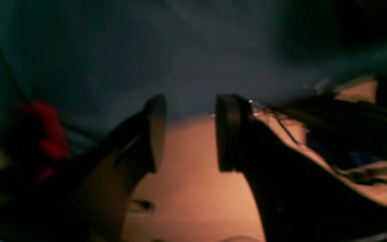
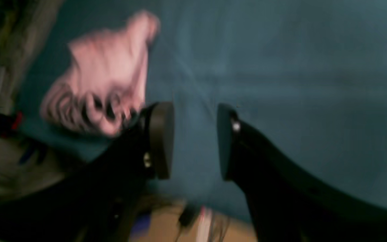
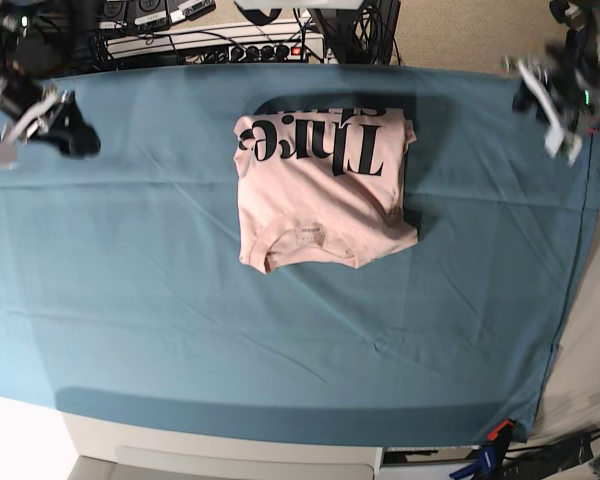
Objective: Fold the T-shirt properly
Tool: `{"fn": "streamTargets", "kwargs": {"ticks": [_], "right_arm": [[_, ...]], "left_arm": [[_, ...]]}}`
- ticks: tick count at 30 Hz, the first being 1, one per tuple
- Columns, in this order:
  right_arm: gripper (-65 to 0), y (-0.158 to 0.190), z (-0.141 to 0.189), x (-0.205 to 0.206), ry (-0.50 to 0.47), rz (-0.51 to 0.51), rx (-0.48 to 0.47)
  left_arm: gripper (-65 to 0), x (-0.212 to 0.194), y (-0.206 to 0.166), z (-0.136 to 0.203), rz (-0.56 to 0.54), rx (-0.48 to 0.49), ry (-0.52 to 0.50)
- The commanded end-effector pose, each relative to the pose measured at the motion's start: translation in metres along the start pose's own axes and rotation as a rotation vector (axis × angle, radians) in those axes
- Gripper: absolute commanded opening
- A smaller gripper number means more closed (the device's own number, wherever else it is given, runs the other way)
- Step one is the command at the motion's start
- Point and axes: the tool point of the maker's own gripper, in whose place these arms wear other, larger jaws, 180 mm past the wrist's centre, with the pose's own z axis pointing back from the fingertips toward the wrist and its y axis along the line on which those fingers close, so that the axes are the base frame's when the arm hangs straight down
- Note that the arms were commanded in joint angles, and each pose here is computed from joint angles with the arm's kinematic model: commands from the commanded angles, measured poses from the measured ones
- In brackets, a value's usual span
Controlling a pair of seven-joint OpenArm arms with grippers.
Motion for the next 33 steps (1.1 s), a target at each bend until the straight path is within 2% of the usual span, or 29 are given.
{"fn": "streamTargets", "kwargs": {"ticks": [1, 4, 9, 11, 13, 16, 20, 23, 25, 29, 31, 33], "right_arm": [[-43.0, 0.002, 0.009, 0.002, -0.007, 0.015, -0.005], [-43.0, -0.001, 0.020, -0.043, 0.096, -0.065, -0.041], [-43.0, -0.035, 0.039, -0.136, 0.297, -0.279, -0.187], [-43.0, -0.045, 0.045, -0.171, 0.361, -0.379, -0.215], [-43.0, -0.054, 0.046, -0.205, 0.435, -0.469, -0.236], [-43.0, -0.070, 0.037, -0.248, 0.490, -0.577, -0.285], [-43.0, -0.090, 0.008, -0.296, 0.538, -0.613, -0.364], [-43.0, -0.097, -0.026, -0.319, 0.575, -0.538, -0.391], [-43.0, -0.099, -0.052, -0.324, 0.570, -0.469, -0.392], [-43.0, -0.115, -0.090, -0.327, 0.551, -0.332, -0.531], [-43.0, -0.112, -0.107, -0.330, 0.571, -0.285, -0.571], [-43.0, -0.101, -0.126, -0.333, 0.586, -0.277, -0.587]], "left_arm": [[-42.1, -0.009, -0.011, 0.009, 0.008, -0.023, -0.001], [-42.1, -0.057, -0.041, 0.019, 0.102, -0.088, 0.063], [-42.1, -0.130, -0.065, 0.010, 0.283, -0.184, 0.232], [-42.1, -0.164, -0.077, -0.001, 0.355, -0.244, 0.308], [-42.0, -0.196, -0.100, -0.016, 0.399, -0.346, 0.372], [-42.0, -0.236, -0.138, -0.043, 0.469, -0.480, 0.446], [-42.0, -0.263, -0.166, -0.090, 0.501, -0.543, 0.489], [-42.0, -0.268, -0.166, -0.124, 0.402, -0.536, 0.531], [-42.0, -0.259, -0.159, -0.150, 0.330, -0.502, 0.503], [-42.0, -0.232, -0.125, -0.206, 0.198, -0.287, 0.388], [-42.0, -0.224, -0.110, -0.226, 0.129, -0.173, 0.374], [-42.0, -0.216, -0.106, -0.240, 0.104, -0.102, 0.370]]}}
